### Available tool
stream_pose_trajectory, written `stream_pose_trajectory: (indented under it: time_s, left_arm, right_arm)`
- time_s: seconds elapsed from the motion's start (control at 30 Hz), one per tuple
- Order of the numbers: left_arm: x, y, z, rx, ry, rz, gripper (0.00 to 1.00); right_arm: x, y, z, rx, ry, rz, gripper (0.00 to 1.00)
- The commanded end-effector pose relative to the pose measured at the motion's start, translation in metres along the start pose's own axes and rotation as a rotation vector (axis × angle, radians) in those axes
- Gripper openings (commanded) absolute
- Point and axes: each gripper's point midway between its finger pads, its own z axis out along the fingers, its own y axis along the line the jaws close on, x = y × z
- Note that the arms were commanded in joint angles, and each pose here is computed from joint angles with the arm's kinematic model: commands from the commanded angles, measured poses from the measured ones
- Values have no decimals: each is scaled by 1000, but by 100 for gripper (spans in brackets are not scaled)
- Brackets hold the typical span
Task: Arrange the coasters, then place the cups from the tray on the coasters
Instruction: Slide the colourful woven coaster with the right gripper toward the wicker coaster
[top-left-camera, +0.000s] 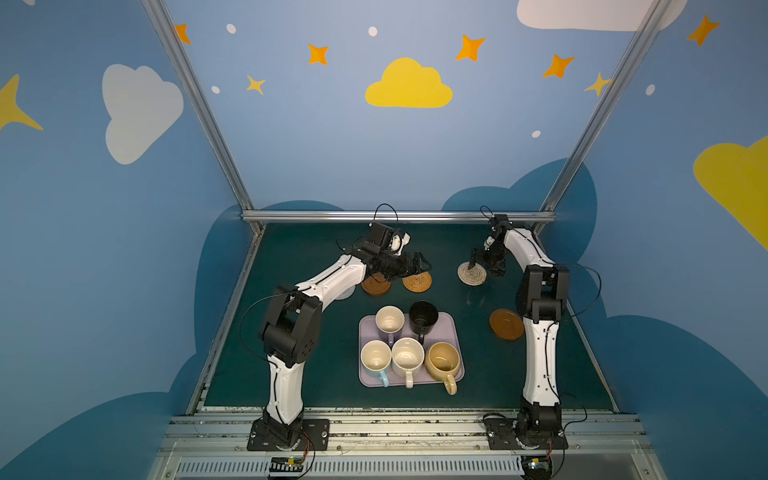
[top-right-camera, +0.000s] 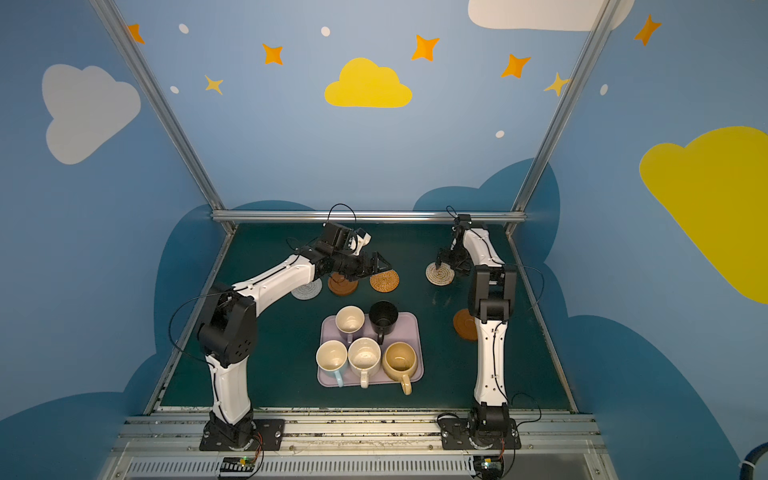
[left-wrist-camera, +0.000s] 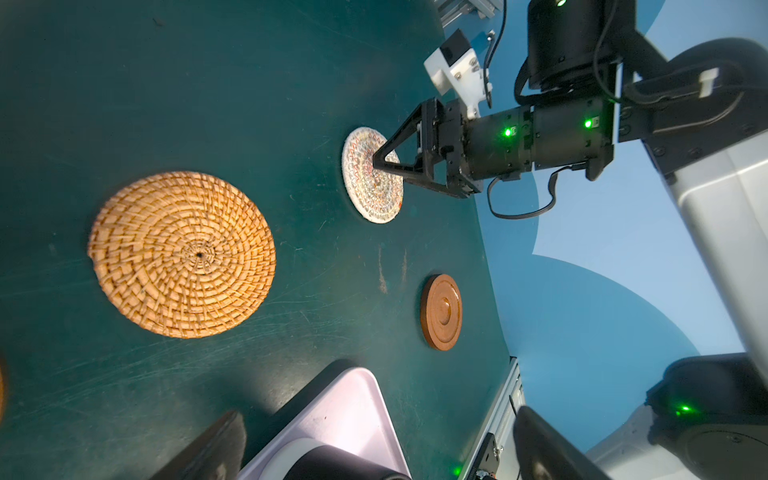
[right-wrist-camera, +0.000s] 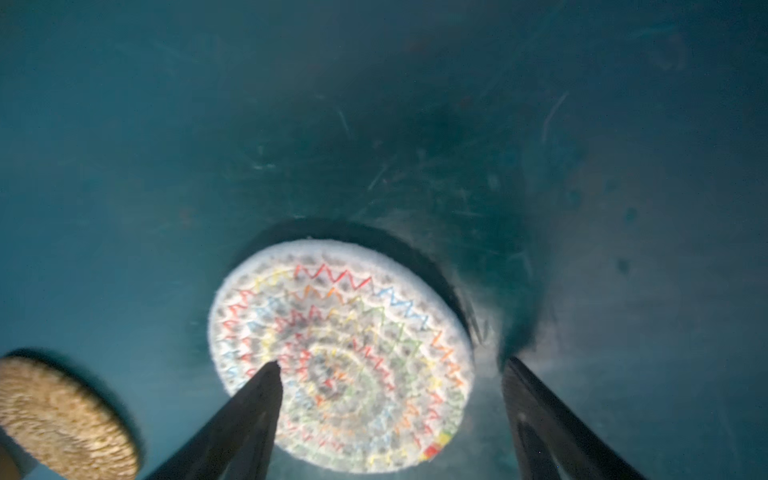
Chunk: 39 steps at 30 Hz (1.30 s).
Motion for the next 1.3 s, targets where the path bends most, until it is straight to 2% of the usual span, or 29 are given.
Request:
stream_pose_trajectory:
  time_s: [0.0,0.4,0.6,0.87,1.07,1.27]
  left_arm:
    - [-11,-21,-14,44,-50,35,100]
    - [-11,-22,-17,84,-63,4,100]
    - [-13,-23,-26,81,-69,5,100]
    - [-12,-21,-29,88,-71,-1,100]
    - [-11,-24,-33,103,-68,-3,100]
    - [-12,-26,-37,105,-63,5,100]
  right_arm:
    - [9,-6,1,19,46,-36,82]
    - [23,1,12,47,128,-183,74]
    - [40,16,19,47,181,-306,71]
    - [55,50,18,39,183,-443,69]
    - [72,60,19,60,216,-472,66]
    - [89,68,19,32,228,-434,66]
